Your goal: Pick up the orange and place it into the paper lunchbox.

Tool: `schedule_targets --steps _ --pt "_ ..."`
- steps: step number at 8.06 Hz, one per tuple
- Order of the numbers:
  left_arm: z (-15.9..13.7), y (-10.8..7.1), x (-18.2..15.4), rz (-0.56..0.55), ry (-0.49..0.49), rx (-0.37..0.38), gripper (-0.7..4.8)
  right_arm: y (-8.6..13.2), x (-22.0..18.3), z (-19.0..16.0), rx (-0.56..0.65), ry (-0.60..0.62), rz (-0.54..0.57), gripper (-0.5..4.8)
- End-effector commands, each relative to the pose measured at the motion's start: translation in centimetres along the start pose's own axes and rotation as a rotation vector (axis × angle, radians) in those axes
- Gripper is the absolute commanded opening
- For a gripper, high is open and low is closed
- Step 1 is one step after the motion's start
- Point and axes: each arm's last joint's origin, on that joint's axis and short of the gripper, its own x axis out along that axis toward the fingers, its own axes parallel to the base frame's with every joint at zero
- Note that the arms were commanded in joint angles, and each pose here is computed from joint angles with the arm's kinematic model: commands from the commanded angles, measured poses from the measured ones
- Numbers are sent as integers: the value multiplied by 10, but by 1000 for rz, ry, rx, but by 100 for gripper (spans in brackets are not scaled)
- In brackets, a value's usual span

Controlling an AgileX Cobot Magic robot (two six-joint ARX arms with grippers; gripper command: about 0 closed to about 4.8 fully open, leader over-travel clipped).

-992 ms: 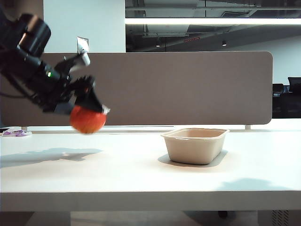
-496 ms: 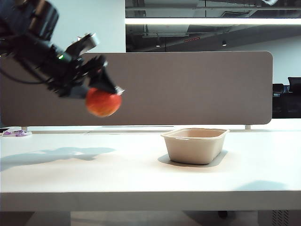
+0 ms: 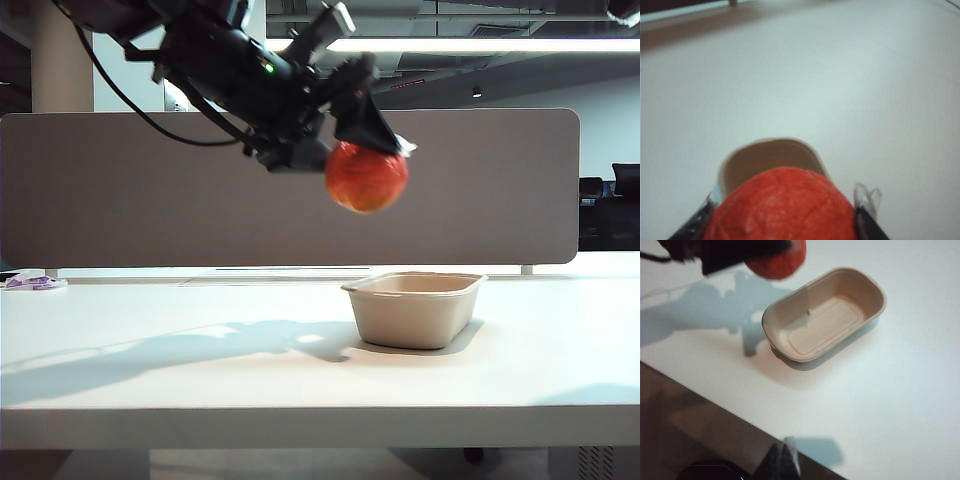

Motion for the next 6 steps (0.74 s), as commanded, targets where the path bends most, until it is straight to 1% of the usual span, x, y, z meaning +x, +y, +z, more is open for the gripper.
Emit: schedule_targets --steps 1,2,3,5,6 --pt "-18 -10 54 -52 12 12 283 0 -9 2 8 -55 23 -6" --pt "-20 -9 57 -46 20 10 283 0 -9 2 8 -55 22 -6" --pt "-39 -8 70 -41 107 5 384 0 -9 2 9 -55 22 -6" --pt "-35 -10 70 -46 95 10 384 0 -9 2 9 -55 22 -6" --pt "23 -29 -5 -30 183 176 -6 0 -8 2 8 -52 21 -6"
